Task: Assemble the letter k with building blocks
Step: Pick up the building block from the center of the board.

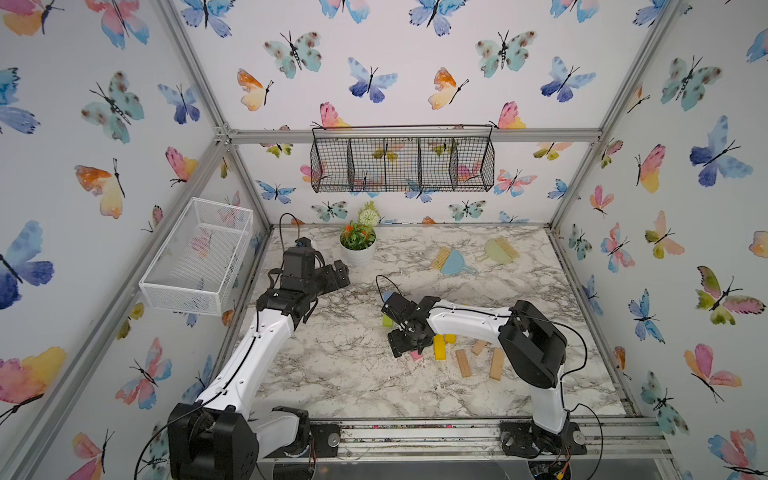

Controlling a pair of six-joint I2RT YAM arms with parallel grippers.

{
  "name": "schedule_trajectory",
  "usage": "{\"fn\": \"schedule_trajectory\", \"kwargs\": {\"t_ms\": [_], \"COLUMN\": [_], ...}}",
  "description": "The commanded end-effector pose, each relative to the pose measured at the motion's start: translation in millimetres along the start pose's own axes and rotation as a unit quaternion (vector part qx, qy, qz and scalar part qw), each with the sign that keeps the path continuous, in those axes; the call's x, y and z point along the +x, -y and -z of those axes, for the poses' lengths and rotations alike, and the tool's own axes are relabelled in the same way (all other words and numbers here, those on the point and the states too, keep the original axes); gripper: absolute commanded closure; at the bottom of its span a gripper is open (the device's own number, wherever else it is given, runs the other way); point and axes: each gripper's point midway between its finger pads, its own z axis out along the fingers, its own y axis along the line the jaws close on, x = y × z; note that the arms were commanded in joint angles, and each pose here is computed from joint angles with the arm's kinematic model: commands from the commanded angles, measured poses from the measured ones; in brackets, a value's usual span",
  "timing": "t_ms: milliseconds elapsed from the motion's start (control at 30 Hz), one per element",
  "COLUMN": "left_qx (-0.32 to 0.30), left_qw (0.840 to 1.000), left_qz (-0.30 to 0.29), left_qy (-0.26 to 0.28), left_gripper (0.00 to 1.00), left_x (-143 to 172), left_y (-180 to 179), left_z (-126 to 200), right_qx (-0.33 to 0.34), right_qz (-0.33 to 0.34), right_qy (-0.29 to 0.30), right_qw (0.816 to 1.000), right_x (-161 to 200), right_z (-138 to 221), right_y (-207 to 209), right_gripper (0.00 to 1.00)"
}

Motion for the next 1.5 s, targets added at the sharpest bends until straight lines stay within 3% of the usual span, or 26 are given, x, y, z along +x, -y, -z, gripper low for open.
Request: {"fn": "schedule_trajectory", "kwargs": {"t_ms": [0,133,333,500,633,733,867,1100,1267,1367,1467], "left_qx": [0.000,-0.001,0.000,0.003,0.003,0.004,0.003,-0.030,-0.088,-0.094,-0.093], "left_qw": [1.000,1.000,1.000,1.000,1.000,1.000,1.000,0.999,0.994,0.994,0.994], "left_qz": [0.002,0.002,0.002,0.002,0.002,0.002,0.002,0.016,0.037,0.047,0.049], "left_qy": [0.017,0.015,0.016,0.012,0.013,0.012,0.011,0.028,0.043,0.041,0.035], "left_gripper": [0.02,0.02,0.02,0.02,0.02,0.02,0.02,0.02,0.02,0.02,0.01], "left_x": [-6,-4,-4,-2,-2,-1,-1,-6,-12,-11,-8], "left_y": [-1,-2,-2,-1,-1,-1,-2,-14,-39,-46,-47], "left_z": [8,7,7,5,5,5,4,7,10,9,6], "right_qx": [0.027,0.036,0.042,0.058,0.079,0.093,0.104,0.058,0.065,0.093,0.072], "right_qz": [-0.008,-0.011,-0.016,-0.022,-0.030,-0.044,-0.082,-0.146,-0.171,-0.180,-0.183], "right_qy": [-0.026,-0.040,-0.049,-0.060,-0.064,-0.053,-0.031,-0.003,-0.012,-0.027,-0.045], "right_qw": [0.999,0.998,0.998,0.996,0.994,0.993,0.991,0.988,0.983,0.979,0.980], "right_x": [16,23,26,31,33,29,20,-9,-28,-32,-34], "right_z": [-1,-4,-7,-14,-19,-16,-7,6,9,11,9], "right_y": [15,18,20,25,33,37,38,10,-2,-4,-16], "right_gripper": [0.29,0.37,0.58,0.65,0.79,0.97,0.99,0.99,0.99,0.99,0.99]}}
